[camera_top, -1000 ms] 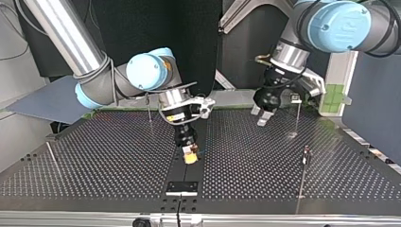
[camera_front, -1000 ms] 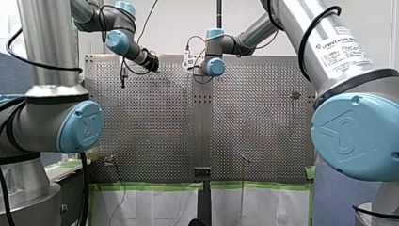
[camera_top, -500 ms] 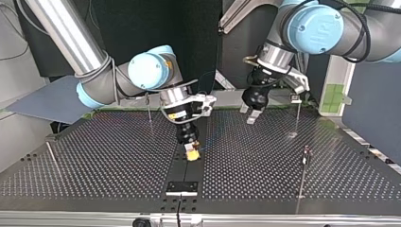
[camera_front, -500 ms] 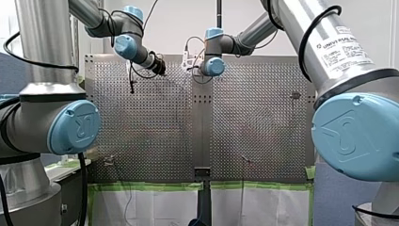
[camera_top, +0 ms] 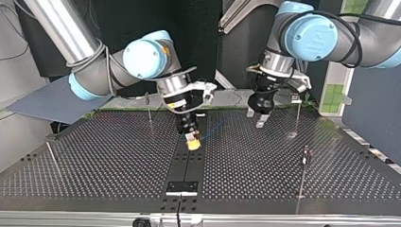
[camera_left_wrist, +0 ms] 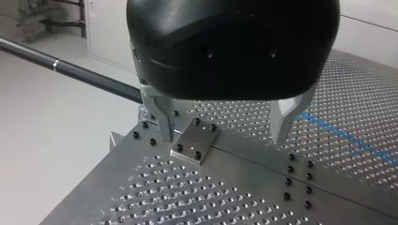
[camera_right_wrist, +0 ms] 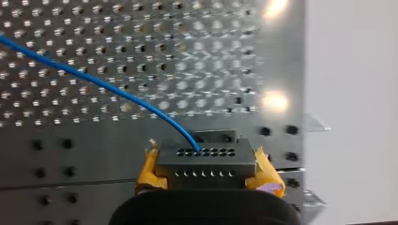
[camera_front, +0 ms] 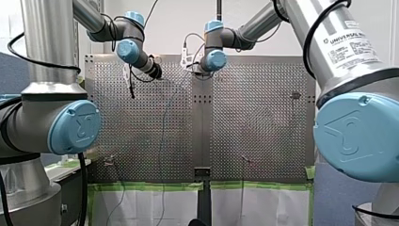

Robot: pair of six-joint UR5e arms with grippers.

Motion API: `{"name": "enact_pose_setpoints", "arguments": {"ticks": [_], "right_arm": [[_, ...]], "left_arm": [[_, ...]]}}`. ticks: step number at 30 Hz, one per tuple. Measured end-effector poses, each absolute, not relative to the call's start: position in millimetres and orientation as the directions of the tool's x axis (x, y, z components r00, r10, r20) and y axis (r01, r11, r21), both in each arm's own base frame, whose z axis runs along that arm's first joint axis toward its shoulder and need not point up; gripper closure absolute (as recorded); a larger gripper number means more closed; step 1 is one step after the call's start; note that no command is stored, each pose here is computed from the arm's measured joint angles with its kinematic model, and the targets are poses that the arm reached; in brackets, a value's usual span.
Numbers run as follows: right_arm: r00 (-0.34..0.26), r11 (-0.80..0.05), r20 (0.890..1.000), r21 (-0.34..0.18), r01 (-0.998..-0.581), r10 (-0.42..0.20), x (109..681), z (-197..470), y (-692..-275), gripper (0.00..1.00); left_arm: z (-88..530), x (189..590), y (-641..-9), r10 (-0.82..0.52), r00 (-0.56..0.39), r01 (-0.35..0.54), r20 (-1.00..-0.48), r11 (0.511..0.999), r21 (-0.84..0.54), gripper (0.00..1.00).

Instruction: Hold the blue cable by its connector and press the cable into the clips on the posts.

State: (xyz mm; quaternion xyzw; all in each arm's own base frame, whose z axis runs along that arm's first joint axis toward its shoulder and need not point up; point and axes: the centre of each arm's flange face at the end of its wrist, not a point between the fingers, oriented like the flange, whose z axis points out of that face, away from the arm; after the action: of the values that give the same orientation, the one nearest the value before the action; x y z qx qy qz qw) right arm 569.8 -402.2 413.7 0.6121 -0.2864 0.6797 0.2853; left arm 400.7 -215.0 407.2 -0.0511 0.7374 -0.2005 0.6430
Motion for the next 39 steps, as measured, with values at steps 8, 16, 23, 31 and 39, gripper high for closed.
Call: {"name": "enact_pose_setpoints", "arguments": {"ticks": [8, 16, 23, 31, 39], "right_arm": [[-0.094, -0.674, 0.995, -0.039, -0.737, 0.045, 568.5, 420.7, -398.9, 1.00], [-0.094, -0.674, 0.994, -0.038, -0.738, 0.047, 568.2, 421.2, -399.0, 1.00], [-0.093, -0.675, 0.994, -0.037, -0.737, 0.047, 568.4, 421.3, -398.7, 1.00], [-0.093, -0.676, 0.995, -0.037, -0.736, 0.047, 569.0, 420.9, -398.1, 1.00], [-0.094, -0.675, 0.994, -0.037, -0.737, 0.048, 568.8, 421.0, -398.7, 1.00]], "left_arm": [[405.9, 406.1, -211.9, -0.396, -0.194, 0.205, -0.898, 0.878, -0.432, 0.02], [402.8, 402.5, -216.9, -0.444, -0.262, 0.233, -0.857, 0.832, -0.503, 0.02], [396.2, 409.1, -227.4, -0.482, -0.311, 0.272, -0.819, 0.781, -0.563, 0.02], [382.3, 429.2, -234.7, -0.516, -0.406, 0.258, -0.754, 0.727, -0.637, 0.02], [365.8, 441.6, -233.2, -0.559, -0.452, 0.206, -0.695, 0.692, -0.692, 0.02]]}}
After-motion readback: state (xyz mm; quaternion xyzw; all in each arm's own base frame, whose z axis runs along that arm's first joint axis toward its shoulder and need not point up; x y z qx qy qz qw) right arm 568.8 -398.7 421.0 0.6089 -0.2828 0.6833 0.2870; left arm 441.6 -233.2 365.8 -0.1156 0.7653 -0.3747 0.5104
